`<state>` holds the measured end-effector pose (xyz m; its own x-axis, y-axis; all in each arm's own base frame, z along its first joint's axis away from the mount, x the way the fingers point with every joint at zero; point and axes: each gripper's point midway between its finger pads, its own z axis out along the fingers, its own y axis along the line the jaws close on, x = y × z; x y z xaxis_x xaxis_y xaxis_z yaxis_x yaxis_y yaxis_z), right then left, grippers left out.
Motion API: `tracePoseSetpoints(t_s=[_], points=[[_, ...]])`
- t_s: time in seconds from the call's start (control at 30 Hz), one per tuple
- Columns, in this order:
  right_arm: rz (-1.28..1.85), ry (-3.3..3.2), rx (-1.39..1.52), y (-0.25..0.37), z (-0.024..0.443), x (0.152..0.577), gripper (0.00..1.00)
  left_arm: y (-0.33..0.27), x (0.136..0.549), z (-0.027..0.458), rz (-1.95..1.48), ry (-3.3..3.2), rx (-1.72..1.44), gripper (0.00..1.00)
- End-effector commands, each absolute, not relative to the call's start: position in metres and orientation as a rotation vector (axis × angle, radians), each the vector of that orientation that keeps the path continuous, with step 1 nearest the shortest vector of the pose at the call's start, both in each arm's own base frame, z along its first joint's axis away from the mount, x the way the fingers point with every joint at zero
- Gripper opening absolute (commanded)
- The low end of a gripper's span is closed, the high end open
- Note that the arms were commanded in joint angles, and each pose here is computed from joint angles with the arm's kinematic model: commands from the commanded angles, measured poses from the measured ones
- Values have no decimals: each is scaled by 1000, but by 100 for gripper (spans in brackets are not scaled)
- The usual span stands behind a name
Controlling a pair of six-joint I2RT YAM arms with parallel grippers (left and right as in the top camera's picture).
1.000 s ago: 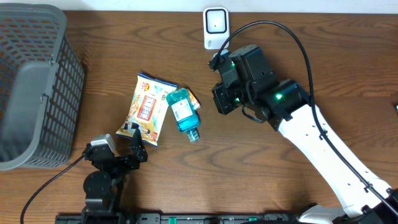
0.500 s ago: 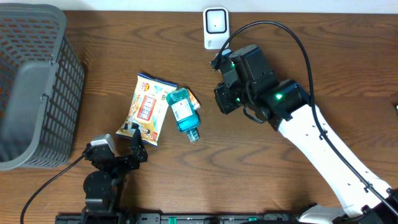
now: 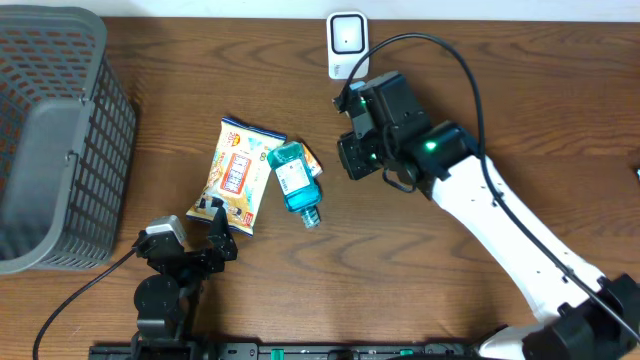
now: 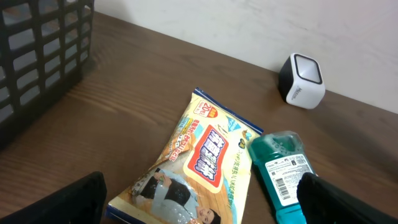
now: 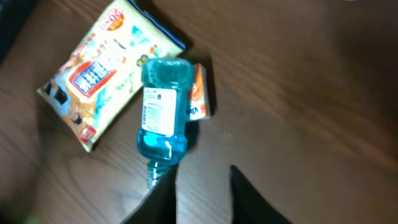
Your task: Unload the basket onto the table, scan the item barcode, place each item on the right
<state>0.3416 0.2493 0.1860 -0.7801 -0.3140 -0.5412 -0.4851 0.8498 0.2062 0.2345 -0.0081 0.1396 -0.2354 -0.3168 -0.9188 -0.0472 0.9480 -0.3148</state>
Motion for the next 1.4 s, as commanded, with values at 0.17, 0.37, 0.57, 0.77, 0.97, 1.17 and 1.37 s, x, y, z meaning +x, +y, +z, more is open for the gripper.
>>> tracePoseSetpoints(t_s=[0.17,0.37,0.57,0.77,0.97,1.17,1.37], points=[[494,2585,-512,255,173,343,36,-5,235,126,-235,1828,-281,98],[497,2582,-512,256,173,344,96,-5,235,126,-235,1828,-281,98],[394,2568,-478,242,176,350,99,-5,235,126,-235,1828,-281,98],[279,2395,-412,205,247,341,99,-5,235,126,-235,1828,-281,98],[115,2251,-280,144,312,306,99,-5,235,126,-235,1828,-281,98],[189,2137,-216,115,356,262,99,-5,235,126,-235,1828,-281,98],[242,2092,-212,113,368,249,99,-5,235,126,-235,1828,-281,98]])
